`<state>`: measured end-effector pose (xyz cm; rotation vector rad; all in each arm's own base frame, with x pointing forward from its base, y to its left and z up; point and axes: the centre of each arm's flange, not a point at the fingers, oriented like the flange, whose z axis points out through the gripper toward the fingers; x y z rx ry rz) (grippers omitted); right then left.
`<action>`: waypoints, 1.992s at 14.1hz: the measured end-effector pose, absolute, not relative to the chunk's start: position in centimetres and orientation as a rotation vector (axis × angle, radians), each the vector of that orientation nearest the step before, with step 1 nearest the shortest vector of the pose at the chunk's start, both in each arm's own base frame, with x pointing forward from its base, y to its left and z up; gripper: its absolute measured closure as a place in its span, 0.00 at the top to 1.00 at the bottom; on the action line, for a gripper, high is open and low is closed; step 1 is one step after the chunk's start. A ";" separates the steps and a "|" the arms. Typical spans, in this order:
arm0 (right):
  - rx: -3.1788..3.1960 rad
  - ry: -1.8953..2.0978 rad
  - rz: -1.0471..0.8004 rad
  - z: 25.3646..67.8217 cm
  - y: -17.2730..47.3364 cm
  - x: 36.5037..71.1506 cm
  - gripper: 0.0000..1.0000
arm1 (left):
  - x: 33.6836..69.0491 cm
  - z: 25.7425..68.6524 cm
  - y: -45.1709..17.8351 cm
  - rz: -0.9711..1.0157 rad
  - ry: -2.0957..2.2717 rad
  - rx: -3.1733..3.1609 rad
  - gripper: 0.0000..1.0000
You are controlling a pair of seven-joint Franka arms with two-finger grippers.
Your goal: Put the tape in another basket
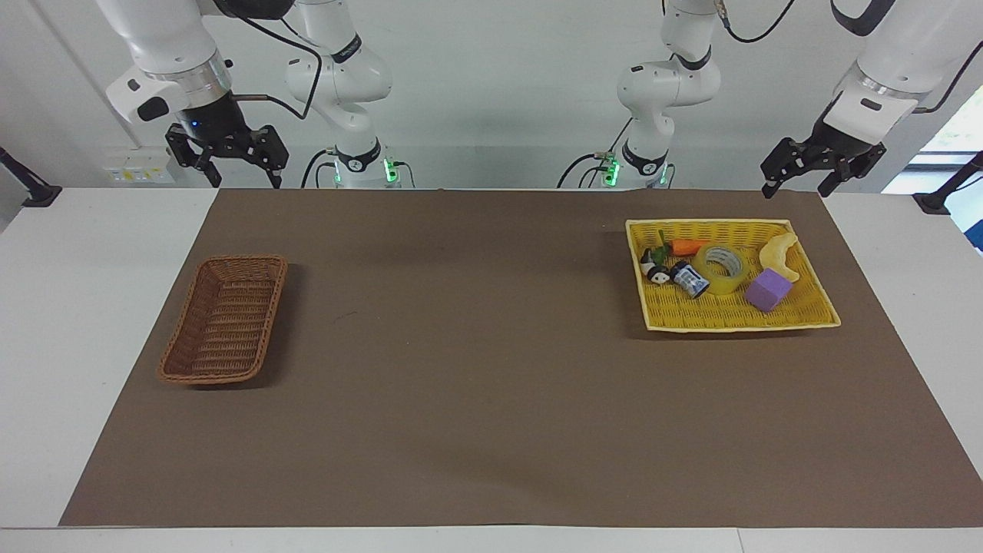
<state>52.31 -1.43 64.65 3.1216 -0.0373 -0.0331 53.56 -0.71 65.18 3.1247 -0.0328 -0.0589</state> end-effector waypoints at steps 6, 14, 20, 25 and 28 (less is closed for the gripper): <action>3.122 -0.037 -0.033 64.6 -1.4 52.3 1.00 | 53.4 65.0 0.1 -0.075 -0.012 3.125 1.00; 3.122 -0.037 -0.033 64.6 -1.4 52.3 1.00 | 52.1 62.1 3.9 -0.114 0.101 3.123 1.00; 3.122 -0.037 -0.033 64.6 -1.4 52.3 1.00 | 51.7 55.6 7.1 -0.154 0.197 3.114 1.00; 3.122 -0.037 -0.033 64.6 -1.4 52.3 1.00 | 50.0 48.9 7.5 -0.209 0.220 3.109 1.00; 3.122 -0.037 -0.033 64.6 -1.4 52.3 1.00 | 48.9 44.4 7.6 -0.229 0.229 3.106 1.00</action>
